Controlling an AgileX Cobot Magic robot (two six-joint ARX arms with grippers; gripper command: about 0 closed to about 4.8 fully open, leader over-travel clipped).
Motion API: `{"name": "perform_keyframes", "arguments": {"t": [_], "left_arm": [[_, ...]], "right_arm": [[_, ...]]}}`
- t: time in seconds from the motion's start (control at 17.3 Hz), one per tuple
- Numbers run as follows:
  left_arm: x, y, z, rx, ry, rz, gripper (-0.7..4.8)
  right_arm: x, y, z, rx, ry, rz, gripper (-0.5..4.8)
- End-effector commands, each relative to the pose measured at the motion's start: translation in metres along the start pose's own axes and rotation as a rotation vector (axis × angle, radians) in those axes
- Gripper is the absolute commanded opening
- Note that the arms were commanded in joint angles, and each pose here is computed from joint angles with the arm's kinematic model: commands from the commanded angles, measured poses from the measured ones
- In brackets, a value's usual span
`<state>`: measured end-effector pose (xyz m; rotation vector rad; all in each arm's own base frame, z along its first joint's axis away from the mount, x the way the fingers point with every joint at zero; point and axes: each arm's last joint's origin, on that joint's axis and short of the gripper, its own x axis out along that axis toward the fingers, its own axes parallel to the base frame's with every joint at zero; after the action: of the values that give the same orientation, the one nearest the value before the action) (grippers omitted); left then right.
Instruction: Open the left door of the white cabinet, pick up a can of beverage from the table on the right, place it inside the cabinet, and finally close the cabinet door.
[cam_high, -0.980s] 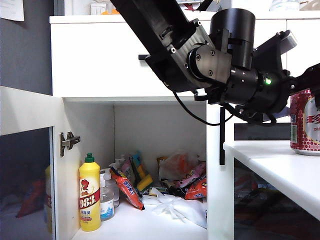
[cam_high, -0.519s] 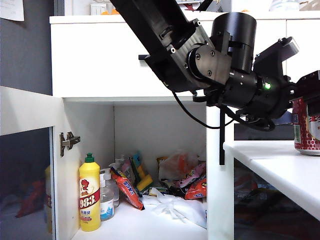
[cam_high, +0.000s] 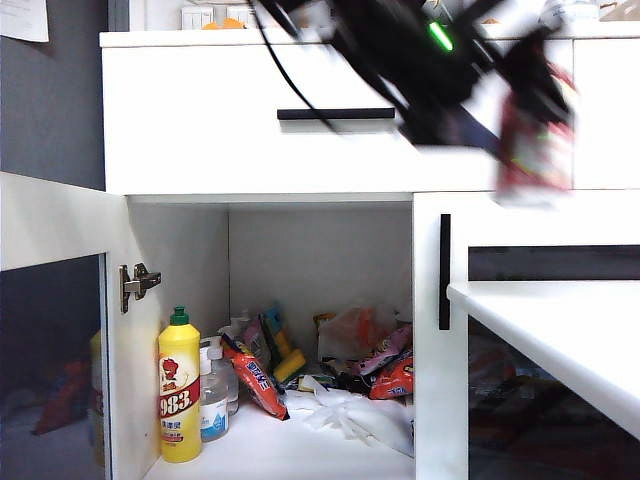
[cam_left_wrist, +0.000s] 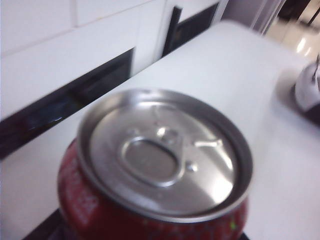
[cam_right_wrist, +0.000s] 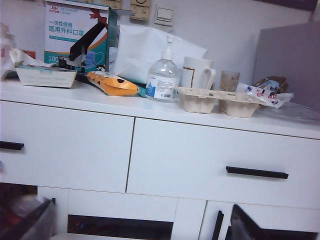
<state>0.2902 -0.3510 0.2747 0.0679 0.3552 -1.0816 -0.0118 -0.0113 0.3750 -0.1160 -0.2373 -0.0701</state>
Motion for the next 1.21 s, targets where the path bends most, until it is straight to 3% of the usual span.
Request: {"name": "perform_keyframes", "arguments": {"t": [0.06,0.23,0.46,0.63,0.75,0.98,1.1,1.21], "left_arm": [[-0.058,0.009,0.035,0.064,0.046,-0.036,-0.06],[-0.097,0.022,0.032,0.014,0.136,-0.074,-0.06],[-0.138,0.034,-0.002,-0.015,0.136,0.006,-0.06],[-0.129,0.050,-0.043,-0.005,0.074,0.073,-0.06],[-0.111,0.061,-0.071,-0.001,-0.018,0.158,-0.06],[-0.063,0.097,-0.120,-0.078,-0.147,0.317,-0.05],[-0.052,0.111,-0.135,-0.111,-0.212,0.396,-0.05],[-0.042,0.128,-0.142,-0.146,-0.217,0.451,-0.04]], "right_arm": [[0.002,0.001,-0.001,0.033,-0.006,0.002,4.79],[0.008,0.004,-0.008,0.061,0.006,0.023,4.79],[0.017,0.010,-0.018,0.078,0.010,0.040,4.79],[0.022,0.012,-0.020,0.076,0.022,0.053,4.79],[0.027,0.014,-0.022,0.095,0.035,0.070,4.79],[0.042,0.023,-0.034,0.115,0.056,0.139,4.79],[0.045,0.024,-0.034,0.114,0.058,0.139,4.79],[0.045,0.024,-0.034,0.113,0.063,0.143,4.79]]}}
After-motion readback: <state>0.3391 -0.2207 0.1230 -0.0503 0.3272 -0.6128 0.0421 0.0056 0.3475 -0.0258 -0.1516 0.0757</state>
